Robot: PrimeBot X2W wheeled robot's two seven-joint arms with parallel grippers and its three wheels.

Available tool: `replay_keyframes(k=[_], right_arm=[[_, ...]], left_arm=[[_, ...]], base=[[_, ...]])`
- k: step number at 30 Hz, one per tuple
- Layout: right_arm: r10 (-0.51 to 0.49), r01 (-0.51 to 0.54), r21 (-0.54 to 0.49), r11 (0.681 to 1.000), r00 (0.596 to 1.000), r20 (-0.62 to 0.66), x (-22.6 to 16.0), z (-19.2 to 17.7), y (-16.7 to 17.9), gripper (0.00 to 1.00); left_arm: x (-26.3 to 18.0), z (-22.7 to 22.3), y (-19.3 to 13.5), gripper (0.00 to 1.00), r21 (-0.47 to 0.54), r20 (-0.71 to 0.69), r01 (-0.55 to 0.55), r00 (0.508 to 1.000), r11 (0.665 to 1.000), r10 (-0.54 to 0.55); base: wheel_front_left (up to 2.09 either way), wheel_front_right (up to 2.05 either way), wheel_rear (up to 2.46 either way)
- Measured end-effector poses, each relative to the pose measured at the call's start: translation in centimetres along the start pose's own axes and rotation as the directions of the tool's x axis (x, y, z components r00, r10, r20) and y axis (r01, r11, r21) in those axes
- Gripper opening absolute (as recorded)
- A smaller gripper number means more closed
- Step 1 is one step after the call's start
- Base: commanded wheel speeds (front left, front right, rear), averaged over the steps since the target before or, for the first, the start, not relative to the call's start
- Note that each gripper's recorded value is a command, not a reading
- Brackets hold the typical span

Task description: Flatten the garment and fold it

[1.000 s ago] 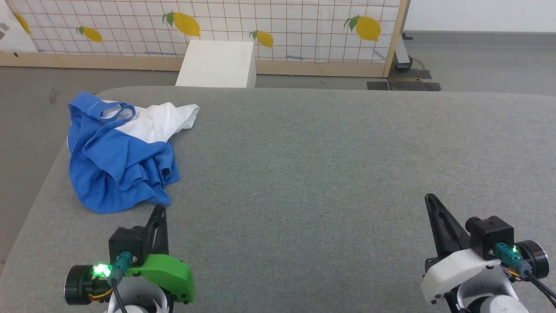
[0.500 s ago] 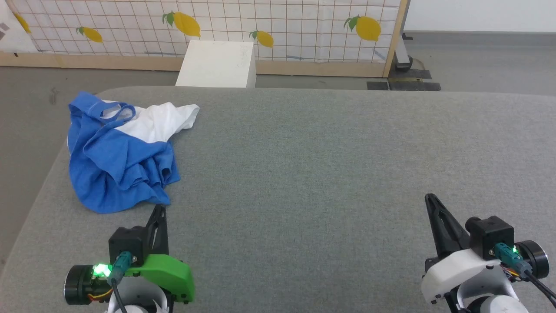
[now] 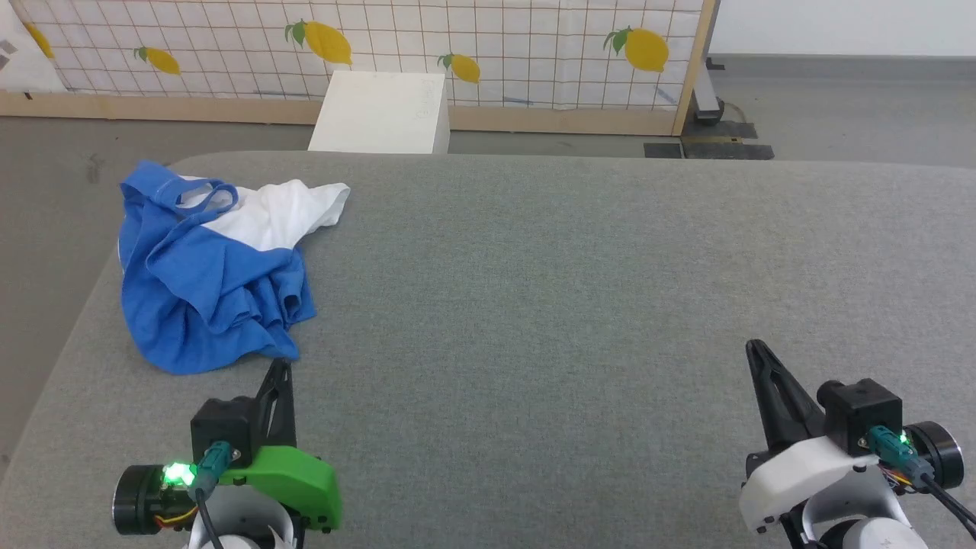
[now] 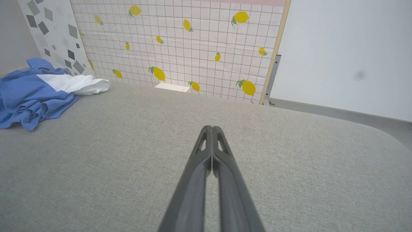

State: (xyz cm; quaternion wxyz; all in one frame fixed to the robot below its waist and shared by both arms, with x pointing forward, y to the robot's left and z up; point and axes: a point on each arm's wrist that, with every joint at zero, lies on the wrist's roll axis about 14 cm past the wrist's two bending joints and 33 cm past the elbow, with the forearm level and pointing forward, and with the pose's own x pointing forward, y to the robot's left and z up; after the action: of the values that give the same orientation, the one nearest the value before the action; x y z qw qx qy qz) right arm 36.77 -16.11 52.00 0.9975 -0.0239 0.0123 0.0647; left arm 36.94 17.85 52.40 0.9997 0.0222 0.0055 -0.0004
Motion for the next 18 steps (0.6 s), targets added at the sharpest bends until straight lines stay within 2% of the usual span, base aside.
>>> replay_keyframes(k=[18], right_arm=[[0.000,0.000,0.000,1.000,1.000,0.000,0.00,-0.01,-0.01,0.00]], left_arm=[[-0.01,0.00,-0.02,0.00,0.000,0.000,0.001,1.000,1.000,-0.001]], base=[[0.00,0.00,0.00]])
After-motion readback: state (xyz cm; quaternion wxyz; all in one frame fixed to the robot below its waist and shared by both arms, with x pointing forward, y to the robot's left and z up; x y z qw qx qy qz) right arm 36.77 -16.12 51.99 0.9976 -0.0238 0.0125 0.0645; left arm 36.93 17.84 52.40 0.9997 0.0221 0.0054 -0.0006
